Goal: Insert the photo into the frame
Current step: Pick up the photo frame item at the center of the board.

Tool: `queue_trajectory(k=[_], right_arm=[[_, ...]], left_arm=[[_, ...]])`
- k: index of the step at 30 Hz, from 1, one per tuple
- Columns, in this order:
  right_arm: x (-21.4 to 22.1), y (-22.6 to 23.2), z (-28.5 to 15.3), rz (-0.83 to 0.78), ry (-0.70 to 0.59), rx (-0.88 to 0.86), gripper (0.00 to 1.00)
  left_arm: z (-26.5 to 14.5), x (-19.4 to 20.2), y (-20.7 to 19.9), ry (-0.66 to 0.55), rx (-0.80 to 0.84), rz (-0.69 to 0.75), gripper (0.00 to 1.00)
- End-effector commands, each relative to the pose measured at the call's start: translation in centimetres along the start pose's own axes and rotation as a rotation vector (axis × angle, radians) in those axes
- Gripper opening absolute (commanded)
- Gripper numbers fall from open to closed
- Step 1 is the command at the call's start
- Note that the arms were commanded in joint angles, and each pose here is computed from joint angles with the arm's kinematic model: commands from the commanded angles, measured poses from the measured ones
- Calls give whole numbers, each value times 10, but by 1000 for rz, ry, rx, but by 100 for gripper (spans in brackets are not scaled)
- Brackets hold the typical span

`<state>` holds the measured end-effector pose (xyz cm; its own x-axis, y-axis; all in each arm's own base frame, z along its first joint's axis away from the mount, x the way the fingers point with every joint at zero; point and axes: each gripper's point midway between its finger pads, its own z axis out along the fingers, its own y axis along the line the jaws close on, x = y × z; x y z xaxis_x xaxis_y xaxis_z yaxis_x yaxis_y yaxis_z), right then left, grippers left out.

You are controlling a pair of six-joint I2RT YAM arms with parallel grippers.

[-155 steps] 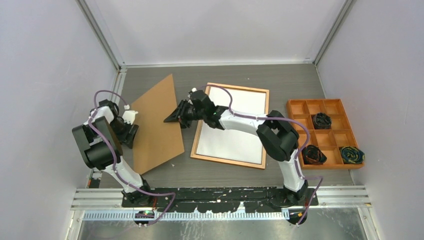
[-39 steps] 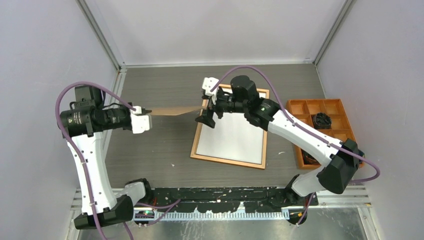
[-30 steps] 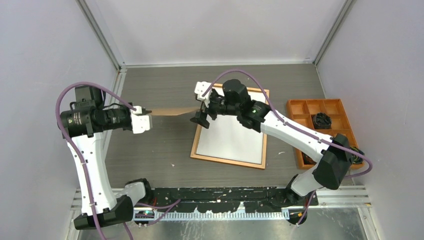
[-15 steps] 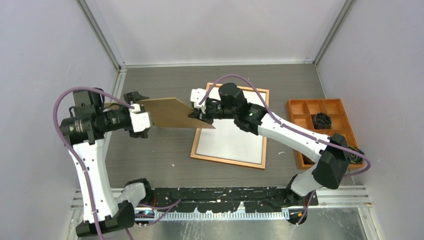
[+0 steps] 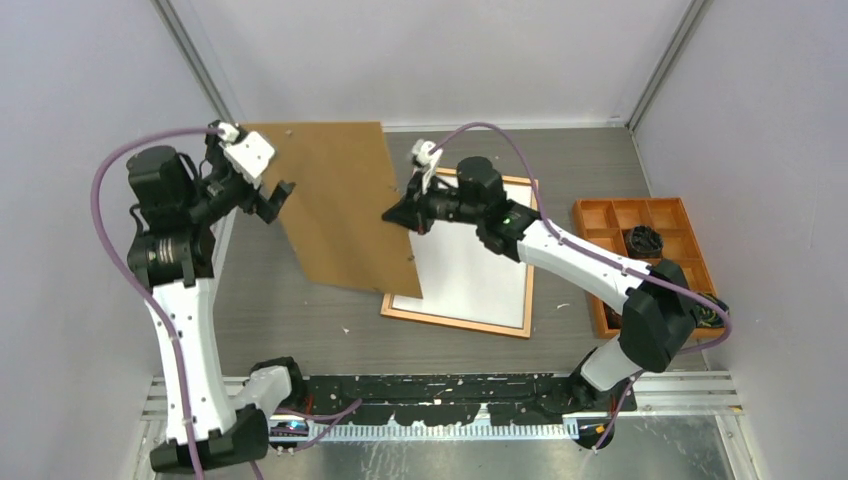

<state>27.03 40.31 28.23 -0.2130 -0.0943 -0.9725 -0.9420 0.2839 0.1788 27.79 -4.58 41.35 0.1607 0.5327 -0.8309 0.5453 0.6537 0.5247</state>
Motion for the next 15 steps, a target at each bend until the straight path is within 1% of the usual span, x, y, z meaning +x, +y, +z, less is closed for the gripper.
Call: queue_trajectory(k=[1, 4, 7, 11, 14, 15], right_arm=[[-71, -40, -24, 249, -284, 58, 1], [-70, -59, -39, 419, -355, 39, 1], [-70, -68, -52, 543, -428, -10, 1], [-66, -72, -66, 682, -453, -77, 1], [-69, -68, -80, 729, -502, -146, 1], [-68, -67, -83, 763, -500, -164, 1]], left_arm=[[-1, 28, 21, 155, -122, -208, 100], [-1, 35, 20, 181, -135, -246, 100], [2, 51, 21, 232, -152, -277, 100], [7, 93, 30, 367, -205, -304, 100], [10, 142, 30, 511, -227, -295, 100], [11, 159, 30, 566, -233, -296, 100]])
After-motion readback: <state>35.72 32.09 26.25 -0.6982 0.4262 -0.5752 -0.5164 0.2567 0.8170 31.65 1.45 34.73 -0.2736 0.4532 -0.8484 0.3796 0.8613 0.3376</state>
